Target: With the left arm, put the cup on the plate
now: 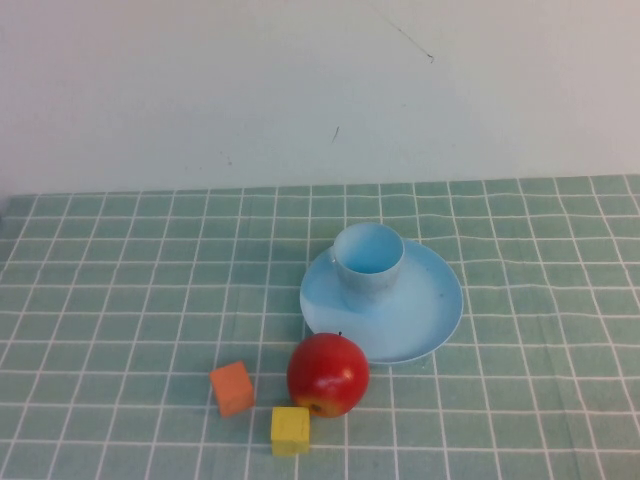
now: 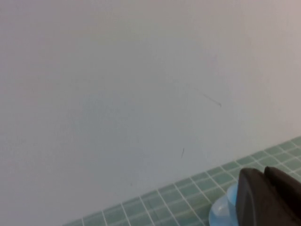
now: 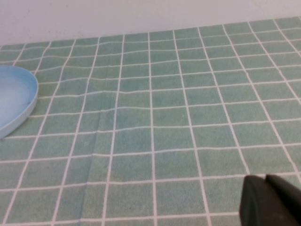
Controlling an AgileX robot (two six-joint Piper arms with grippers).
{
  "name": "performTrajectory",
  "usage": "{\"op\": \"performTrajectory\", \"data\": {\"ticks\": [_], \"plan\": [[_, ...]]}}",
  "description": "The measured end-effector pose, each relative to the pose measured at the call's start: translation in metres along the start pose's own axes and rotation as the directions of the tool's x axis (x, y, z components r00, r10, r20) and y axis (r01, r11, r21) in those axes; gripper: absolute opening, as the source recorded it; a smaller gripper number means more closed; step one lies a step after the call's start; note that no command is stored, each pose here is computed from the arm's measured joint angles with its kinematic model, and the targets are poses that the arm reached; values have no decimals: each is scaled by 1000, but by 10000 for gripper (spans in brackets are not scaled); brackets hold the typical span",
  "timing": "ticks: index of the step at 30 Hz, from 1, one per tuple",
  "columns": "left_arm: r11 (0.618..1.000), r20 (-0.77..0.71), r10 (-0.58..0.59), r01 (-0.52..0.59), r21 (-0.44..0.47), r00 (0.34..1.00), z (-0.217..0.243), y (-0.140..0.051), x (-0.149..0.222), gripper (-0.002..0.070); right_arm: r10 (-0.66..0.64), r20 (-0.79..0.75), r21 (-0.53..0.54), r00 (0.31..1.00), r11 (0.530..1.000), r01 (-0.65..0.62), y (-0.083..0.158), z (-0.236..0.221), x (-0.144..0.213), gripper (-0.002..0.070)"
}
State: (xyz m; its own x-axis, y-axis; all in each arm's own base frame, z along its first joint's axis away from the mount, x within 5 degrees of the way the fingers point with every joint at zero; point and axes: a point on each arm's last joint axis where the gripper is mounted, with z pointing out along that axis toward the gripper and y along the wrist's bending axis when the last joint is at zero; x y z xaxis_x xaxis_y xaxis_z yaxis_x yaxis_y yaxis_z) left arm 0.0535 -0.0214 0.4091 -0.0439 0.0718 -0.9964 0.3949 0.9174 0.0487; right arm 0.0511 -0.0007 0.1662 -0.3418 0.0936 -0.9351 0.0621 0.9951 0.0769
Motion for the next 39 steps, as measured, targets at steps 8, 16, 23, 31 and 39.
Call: {"op": "performTrajectory", "data": {"ticks": [8, 16, 23, 31, 39], "plan": [[999, -164, -28, 32, 25, 986, 25, -6, 55, 2, 0, 0, 0, 1000, 1000, 0, 0, 0, 0, -2], [999, -312, -24, 34, 28, 950, 36, -8, 104, 2, 0, 0, 0, 1000, 1000, 0, 0, 0, 0, -2], [999, -419, -24, 39, 27, 908, 40, -10, 141, 2, 0, 0, 0, 1000, 1000, 0, 0, 0, 0, -2], [999, -428, -25, 39, 24, 903, 26, -11, 176, 0, 0, 0, 0, 1000, 1000, 0, 0, 0, 0, -2], [991, -344, -99, 61, -121, 934, 12, -3, 178, 0, 0, 0, 0, 1000, 1000, 0, 0, 0, 0, -2]]}}
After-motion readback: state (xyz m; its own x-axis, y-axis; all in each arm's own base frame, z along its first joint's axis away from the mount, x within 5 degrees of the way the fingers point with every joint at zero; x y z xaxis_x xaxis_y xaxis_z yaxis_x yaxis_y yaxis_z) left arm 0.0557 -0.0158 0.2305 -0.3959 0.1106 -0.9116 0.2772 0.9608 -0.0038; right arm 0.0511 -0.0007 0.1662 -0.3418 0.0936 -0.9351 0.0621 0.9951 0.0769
